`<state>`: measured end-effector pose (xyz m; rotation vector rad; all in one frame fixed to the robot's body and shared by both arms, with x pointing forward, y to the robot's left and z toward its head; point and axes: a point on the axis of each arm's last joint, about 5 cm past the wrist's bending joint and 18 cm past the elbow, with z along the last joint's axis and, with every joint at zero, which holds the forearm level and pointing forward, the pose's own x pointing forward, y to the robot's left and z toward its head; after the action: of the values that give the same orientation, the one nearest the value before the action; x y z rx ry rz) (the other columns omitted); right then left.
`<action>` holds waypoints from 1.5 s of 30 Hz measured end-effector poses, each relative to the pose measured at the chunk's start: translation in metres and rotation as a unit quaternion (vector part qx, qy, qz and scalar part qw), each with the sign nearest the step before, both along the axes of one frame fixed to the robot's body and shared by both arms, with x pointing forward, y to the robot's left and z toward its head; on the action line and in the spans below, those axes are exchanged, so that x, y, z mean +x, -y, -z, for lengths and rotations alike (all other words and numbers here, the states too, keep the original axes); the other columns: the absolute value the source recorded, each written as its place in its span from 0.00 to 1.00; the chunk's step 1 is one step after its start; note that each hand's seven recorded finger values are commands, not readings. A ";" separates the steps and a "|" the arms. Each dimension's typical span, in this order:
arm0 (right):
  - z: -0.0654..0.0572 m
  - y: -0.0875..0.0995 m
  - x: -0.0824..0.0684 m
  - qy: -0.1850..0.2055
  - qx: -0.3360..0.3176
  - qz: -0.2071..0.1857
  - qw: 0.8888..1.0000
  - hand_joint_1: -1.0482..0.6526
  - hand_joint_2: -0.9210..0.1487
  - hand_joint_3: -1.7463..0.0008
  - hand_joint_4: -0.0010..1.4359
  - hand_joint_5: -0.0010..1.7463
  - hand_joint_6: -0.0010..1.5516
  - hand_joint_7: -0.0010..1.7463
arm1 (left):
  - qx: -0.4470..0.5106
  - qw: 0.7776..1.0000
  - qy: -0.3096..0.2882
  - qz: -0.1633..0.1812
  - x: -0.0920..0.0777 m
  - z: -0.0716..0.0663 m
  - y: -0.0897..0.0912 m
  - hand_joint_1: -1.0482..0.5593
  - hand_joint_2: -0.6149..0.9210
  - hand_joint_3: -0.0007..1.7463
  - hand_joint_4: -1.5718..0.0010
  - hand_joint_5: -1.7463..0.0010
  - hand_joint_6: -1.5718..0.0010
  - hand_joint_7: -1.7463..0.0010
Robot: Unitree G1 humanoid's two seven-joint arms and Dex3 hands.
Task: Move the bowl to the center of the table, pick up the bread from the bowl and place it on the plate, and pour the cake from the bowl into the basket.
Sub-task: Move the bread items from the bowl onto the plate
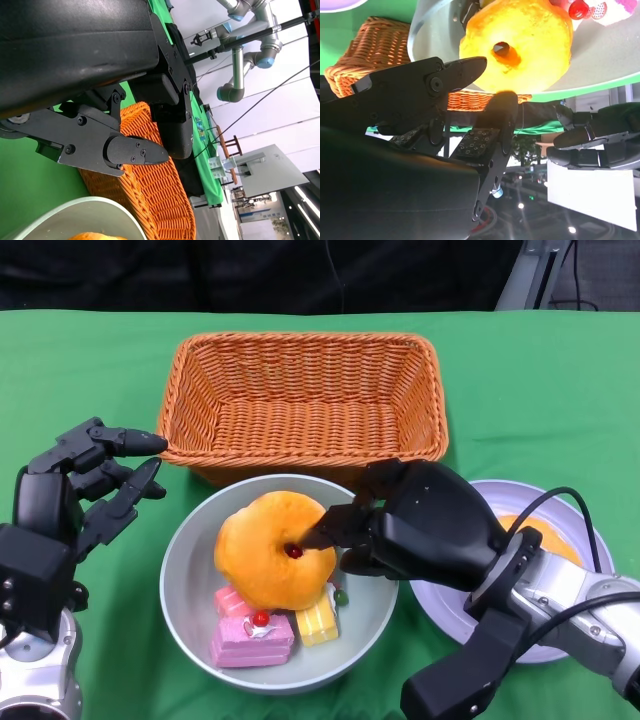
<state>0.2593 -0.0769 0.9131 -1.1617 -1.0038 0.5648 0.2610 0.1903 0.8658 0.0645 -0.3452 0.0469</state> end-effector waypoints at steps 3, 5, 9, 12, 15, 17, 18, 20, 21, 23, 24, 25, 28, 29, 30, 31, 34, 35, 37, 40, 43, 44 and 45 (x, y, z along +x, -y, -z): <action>-0.002 -0.002 -0.002 0.000 -0.004 0.011 1.000 0.25 0.07 1.00 0.48 0.04 0.35 0.00 | -0.005 1.000 0.000 0.003 0.000 0.000 0.000 0.51 1.00 0.15 0.46 0.33 0.45 0.54; -0.002 -0.005 -0.004 0.000 -0.004 0.018 1.000 0.22 0.06 1.00 0.47 0.03 0.33 0.00 | -0.010 1.000 0.001 0.001 0.000 0.000 -0.001 0.50 1.00 0.15 0.47 0.32 0.45 0.54; -0.001 -0.015 -0.006 0.004 0.009 0.028 1.000 0.16 0.05 1.00 0.45 0.02 0.28 0.00 | -0.012 1.000 0.001 0.001 0.000 0.000 -0.001 0.51 1.00 0.18 0.47 0.33 0.45 0.54; -0.001 -0.024 -0.010 0.006 0.020 0.027 0.999 0.13 0.05 1.00 0.41 0.00 0.25 0.00 | -0.013 1.000 -0.001 0.009 0.000 0.000 -0.002 0.47 1.00 0.16 0.49 0.29 0.47 0.52; 0.000 -0.032 -0.011 0.013 0.015 0.036 0.999 0.09 0.02 0.99 0.39 0.00 0.22 0.00 | -0.023 1.000 -0.004 0.014 0.000 0.001 -0.003 0.45 1.00 0.14 0.50 0.27 0.48 0.49; 0.001 -0.036 -0.012 0.022 -0.008 0.052 0.998 0.08 0.01 0.99 0.39 0.01 0.20 0.00 | -0.025 1.000 -0.005 0.013 0.000 0.001 -0.003 0.47 1.00 0.15 0.50 0.26 0.48 0.48; 0.001 -0.037 -0.012 0.024 -0.019 0.059 0.998 0.07 0.01 0.99 0.39 0.00 0.20 0.00 | -0.026 1.000 -0.005 0.012 0.000 0.001 -0.003 0.48 1.00 0.16 0.50 0.26 0.49 0.48; 0.001 -0.039 -0.012 0.023 -0.030 0.068 0.997 0.06 0.01 0.99 0.39 0.00 0.20 0.00 | -0.028 1.000 -0.005 0.009 0.000 0.001 -0.004 0.50 1.00 0.17 0.50 0.27 0.49 0.48; 0.001 -0.039 -0.012 0.022 -0.033 0.071 0.997 0.06 0.01 1.00 0.39 0.00 0.20 0.00 | -0.029 1.000 -0.005 0.007 -0.001 0.001 -0.005 0.50 1.00 0.17 0.49 0.28 0.49 0.48; 0.001 -0.040 -0.012 0.017 -0.041 0.076 0.996 0.05 0.00 0.99 0.36 0.00 0.18 0.00 | -0.031 1.000 -0.004 0.001 -0.001 0.001 -0.005 0.51 1.00 0.18 0.48 0.29 0.49 0.48; 0.001 -0.040 -0.011 0.014 -0.049 0.079 0.996 0.05 0.00 0.98 0.35 0.00 0.17 0.00 | -0.032 0.999 -0.004 -0.001 -0.001 0.001 -0.006 0.51 1.00 0.18 0.48 0.30 0.49 0.48; 0.001 -0.040 -0.011 0.011 -0.060 0.080 0.995 0.05 0.00 0.98 0.34 0.00 0.17 0.00 | -0.032 0.999 -0.004 -0.003 -0.001 0.001 -0.006 0.51 1.00 0.17 0.48 0.30 0.48 0.49; 0.003 -0.042 -0.009 0.007 -0.082 0.085 0.993 0.04 0.00 0.95 0.32 0.00 0.16 0.00 | -0.034 0.999 -0.003 -0.007 -0.001 0.001 -0.007 0.51 1.00 0.17 0.48 0.32 0.48 0.51; 0.004 -0.043 -0.009 0.009 -0.093 0.087 0.992 0.03 0.00 0.94 0.32 0.00 0.15 0.00 | -0.034 0.999 -0.003 -0.008 -0.001 0.001 -0.007 0.51 1.00 0.17 0.48 0.32 0.48 0.51; 0.004 -0.043 -0.008 0.009 -0.101 0.089 0.991 0.02 0.00 0.93 0.32 0.00 0.15 0.00 | -0.034 0.999 -0.003 -0.010 -0.001 0.000 -0.007 0.50 1.00 0.17 0.48 0.33 0.48 0.51; 0.004 -0.044 -0.008 0.009 -0.106 0.090 0.990 0.02 0.00 0.92 0.31 0.00 0.15 0.00 | -0.036 0.999 -0.002 -0.014 -0.001 0.000 -0.007 0.49 1.00 0.17 0.49 0.34 0.47 0.52; 0.002 -0.045 -0.005 0.011 -0.109 0.091 0.990 0.01 0.00 0.92 0.31 0.00 0.16 0.01 | -0.033 0.999 -0.001 -0.040 0.000 -0.001 -0.008 0.49 1.00 0.17 0.49 0.34 0.47 0.53; 0.003 -0.045 -0.004 0.009 -0.111 0.092 0.990 0.01 0.00 0.92 0.31 0.00 0.17 0.01 | -0.030 0.998 -0.001 -0.048 0.000 -0.001 -0.009 0.49 1.00 0.17 0.49 0.34 0.47 0.53; 0.005 -0.045 -0.004 0.006 -0.114 0.093 0.989 0.01 0.00 0.93 0.30 0.00 0.16 0.01 | -0.030 0.998 0.001 -0.062 0.000 -0.002 -0.011 0.51 1.00 0.17 0.49 0.33 0.47 0.52; 0.008 -0.045 -0.004 -0.001 -0.122 0.093 0.988 0.01 0.00 0.93 0.31 0.00 0.16 0.00 | -0.030 0.997 0.000 -0.071 0.000 -0.003 -0.014 0.52 1.00 0.17 0.49 0.32 0.47 0.52; 0.011 -0.047 -0.004 -0.003 -0.126 0.092 0.988 0.02 0.00 0.94 0.32 0.01 0.17 0.01 | -0.034 0.997 -0.003 -0.074 0.001 -0.002 -0.014 0.52 1.00 0.16 0.49 0.31 0.47 0.52; 0.011 -0.048 -0.003 -0.002 -0.128 0.092 0.987 0.02 0.00 0.94 0.31 0.00 0.18 0.01 | -0.036 0.996 -0.005 -0.075 0.001 -0.002 -0.014 0.51 1.00 0.15 0.49 0.31 0.46 0.51; 0.011 -0.048 -0.002 -0.003 -0.131 0.093 0.987 0.02 0.00 0.95 0.31 0.00 0.19 0.01 | -0.037 0.996 -0.007 -0.076 0.001 -0.002 -0.014 0.51 1.00 0.14 0.48 0.31 0.46 0.51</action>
<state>0.2569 -0.0286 0.9018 -1.4693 -0.8217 0.5619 0.2617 0.2044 0.8681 0.0182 -0.3245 0.2106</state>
